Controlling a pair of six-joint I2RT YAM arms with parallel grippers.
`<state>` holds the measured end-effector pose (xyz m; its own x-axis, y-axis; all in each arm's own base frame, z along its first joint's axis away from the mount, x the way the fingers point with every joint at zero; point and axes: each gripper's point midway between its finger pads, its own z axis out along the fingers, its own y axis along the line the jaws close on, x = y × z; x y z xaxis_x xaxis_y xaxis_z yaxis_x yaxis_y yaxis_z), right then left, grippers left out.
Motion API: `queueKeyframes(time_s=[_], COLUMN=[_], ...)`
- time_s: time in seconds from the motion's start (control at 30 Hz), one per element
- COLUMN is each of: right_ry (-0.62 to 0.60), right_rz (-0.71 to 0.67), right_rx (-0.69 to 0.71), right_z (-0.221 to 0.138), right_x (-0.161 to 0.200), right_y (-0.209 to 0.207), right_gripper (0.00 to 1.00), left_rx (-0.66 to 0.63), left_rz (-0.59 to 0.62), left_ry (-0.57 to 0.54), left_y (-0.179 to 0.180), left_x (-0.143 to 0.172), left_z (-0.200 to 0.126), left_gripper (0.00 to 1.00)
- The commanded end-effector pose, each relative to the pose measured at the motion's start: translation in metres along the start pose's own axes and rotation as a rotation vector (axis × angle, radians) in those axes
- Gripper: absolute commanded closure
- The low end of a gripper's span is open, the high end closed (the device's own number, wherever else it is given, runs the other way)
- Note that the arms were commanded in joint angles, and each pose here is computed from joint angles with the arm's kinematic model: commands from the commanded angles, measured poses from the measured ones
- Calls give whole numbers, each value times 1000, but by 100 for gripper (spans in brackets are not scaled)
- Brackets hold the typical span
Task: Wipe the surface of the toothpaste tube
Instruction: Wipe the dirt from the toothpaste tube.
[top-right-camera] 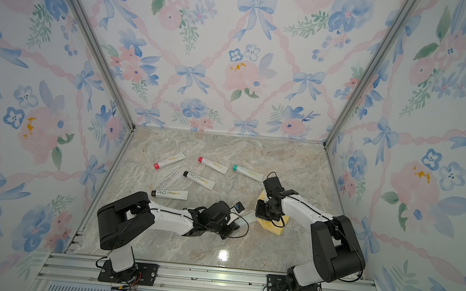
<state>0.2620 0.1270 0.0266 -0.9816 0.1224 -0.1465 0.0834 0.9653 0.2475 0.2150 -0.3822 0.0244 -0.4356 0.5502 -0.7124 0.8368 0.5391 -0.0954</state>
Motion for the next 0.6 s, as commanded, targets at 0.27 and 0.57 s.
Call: queueKeyframes(time_s=[0.27, 0.57], right_ry=[189, 225], right_rz=[-76, -79], right_rx=[-125, -180], right_z=[12, 18], right_x=[54, 66], right_y=[42, 55], right_gripper=[87, 87], left_rx=[-29, -31], left_rz=[-8, -7], left_ry=[71, 72], left_y=[9, 9], left_x=[23, 24], left_z=[3, 4], left_gripper=[78, 78])
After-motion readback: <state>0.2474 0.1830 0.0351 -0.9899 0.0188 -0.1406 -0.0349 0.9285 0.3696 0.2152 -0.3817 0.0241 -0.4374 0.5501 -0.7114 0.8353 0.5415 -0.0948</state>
